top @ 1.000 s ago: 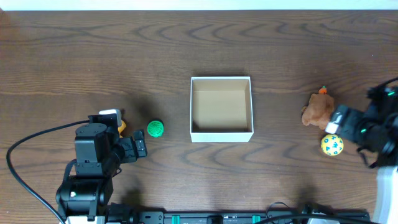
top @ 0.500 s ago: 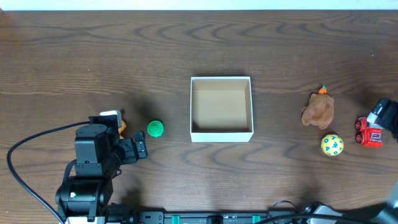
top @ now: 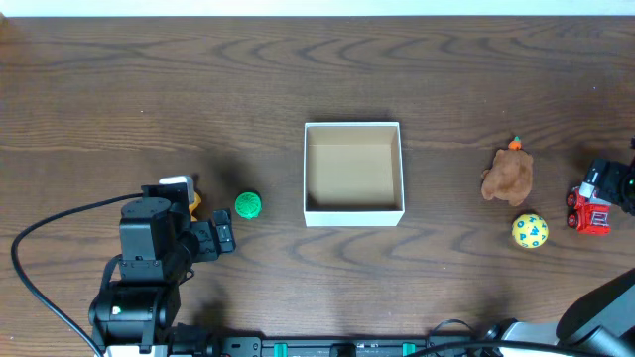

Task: Pack container
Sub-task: 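Reach the right gripper to the red fire truck and grasp it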

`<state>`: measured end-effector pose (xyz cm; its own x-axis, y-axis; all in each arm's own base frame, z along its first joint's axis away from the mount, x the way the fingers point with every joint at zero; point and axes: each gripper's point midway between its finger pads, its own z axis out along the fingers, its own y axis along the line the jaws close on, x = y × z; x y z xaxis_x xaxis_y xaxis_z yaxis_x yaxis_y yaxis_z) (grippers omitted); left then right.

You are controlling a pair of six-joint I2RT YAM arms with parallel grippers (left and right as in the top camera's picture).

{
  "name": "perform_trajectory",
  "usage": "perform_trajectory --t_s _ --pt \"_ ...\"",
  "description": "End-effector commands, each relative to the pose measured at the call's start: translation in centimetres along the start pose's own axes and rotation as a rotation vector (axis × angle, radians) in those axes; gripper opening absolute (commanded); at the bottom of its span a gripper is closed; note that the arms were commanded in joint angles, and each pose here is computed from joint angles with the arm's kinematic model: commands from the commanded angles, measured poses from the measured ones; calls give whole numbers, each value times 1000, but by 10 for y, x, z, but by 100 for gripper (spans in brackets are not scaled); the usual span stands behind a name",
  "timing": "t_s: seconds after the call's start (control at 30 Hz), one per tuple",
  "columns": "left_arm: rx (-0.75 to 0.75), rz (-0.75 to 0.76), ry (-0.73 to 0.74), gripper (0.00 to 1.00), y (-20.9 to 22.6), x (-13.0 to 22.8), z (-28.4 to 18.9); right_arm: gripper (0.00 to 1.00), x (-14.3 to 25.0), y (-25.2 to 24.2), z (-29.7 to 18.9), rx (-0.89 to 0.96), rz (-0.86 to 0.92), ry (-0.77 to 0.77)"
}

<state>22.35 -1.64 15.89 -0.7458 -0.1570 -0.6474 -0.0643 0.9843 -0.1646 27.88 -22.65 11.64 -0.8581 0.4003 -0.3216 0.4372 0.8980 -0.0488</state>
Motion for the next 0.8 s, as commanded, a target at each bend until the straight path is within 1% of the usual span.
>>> perform_trajectory --t_s 0.0,0.1,0.37,0.77 --pt "8 -2 -17 98 -3 -6 -5 99 0 -8 11 19 -22 35" --pt "8 -2 -17 98 -3 -6 -5 98 5 -7 22 11 -21 69" --pt "8 -2 -17 98 -3 -6 -5 97 3 -13 38 12 -23 75" --pt "8 -3 -17 98 -3 -6 -5 95 12 -13 74 -8 -19 144"
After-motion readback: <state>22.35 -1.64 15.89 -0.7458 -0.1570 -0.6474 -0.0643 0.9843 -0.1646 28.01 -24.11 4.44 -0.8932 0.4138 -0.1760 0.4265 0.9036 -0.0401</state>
